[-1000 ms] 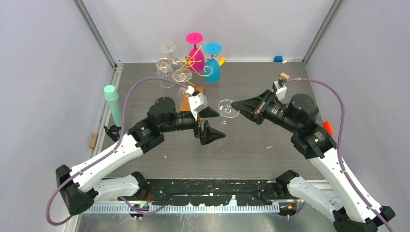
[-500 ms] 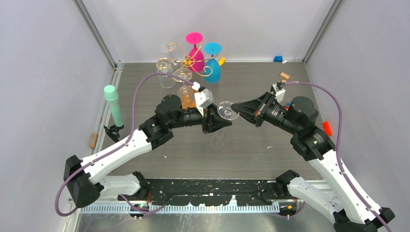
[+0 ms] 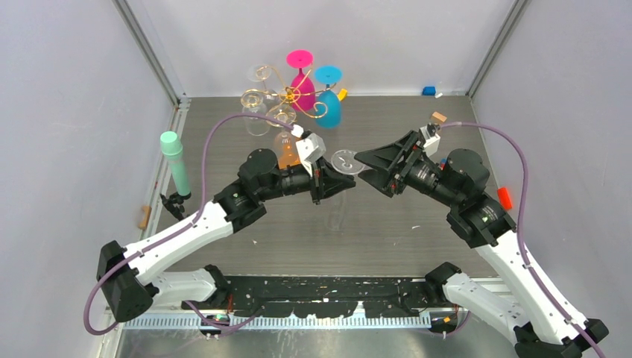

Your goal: Take the wine glass off the wine glass rack

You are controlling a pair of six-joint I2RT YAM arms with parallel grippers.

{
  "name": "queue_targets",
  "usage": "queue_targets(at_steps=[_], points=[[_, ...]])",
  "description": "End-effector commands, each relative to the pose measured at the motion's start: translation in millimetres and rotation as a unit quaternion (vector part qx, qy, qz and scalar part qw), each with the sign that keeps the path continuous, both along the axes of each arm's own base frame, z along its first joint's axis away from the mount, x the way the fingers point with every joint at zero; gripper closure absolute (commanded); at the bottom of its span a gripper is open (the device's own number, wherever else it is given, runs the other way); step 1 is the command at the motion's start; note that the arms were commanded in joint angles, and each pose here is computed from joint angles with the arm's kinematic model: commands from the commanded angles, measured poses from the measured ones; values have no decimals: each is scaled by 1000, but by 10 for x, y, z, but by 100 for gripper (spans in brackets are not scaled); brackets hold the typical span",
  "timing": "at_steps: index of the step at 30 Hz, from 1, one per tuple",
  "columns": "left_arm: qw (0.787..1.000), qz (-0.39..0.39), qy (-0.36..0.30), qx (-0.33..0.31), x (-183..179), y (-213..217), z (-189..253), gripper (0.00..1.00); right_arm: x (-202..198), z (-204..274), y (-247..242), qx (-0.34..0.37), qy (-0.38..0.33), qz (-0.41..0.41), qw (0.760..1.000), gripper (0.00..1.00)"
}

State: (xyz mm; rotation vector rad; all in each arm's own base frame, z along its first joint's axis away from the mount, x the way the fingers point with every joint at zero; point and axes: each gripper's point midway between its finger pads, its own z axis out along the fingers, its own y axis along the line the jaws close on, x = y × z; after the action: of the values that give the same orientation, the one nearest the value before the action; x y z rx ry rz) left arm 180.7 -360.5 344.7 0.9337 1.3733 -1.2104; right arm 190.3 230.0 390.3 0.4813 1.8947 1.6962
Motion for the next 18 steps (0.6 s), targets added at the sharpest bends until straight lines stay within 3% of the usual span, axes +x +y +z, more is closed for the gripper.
queue_targets(at_steps=[1, 7, 13, 18], points=[[994, 81, -29, -75, 143, 234, 507, 100, 33, 38, -151, -47, -76, -41, 995, 14], [972, 189, -14, -139, 371, 550, 828, 100, 46, -105, -345, -61, -89, -93, 990, 8], [919, 292, 63, -257, 592, 958, 1296, 100, -2, -185, -261, -33, -94, -68, 993, 6], [882, 315, 124, -329, 637, 1150, 1481, 100, -90, -23, -139, 23, -121, -26, 992, 6]])
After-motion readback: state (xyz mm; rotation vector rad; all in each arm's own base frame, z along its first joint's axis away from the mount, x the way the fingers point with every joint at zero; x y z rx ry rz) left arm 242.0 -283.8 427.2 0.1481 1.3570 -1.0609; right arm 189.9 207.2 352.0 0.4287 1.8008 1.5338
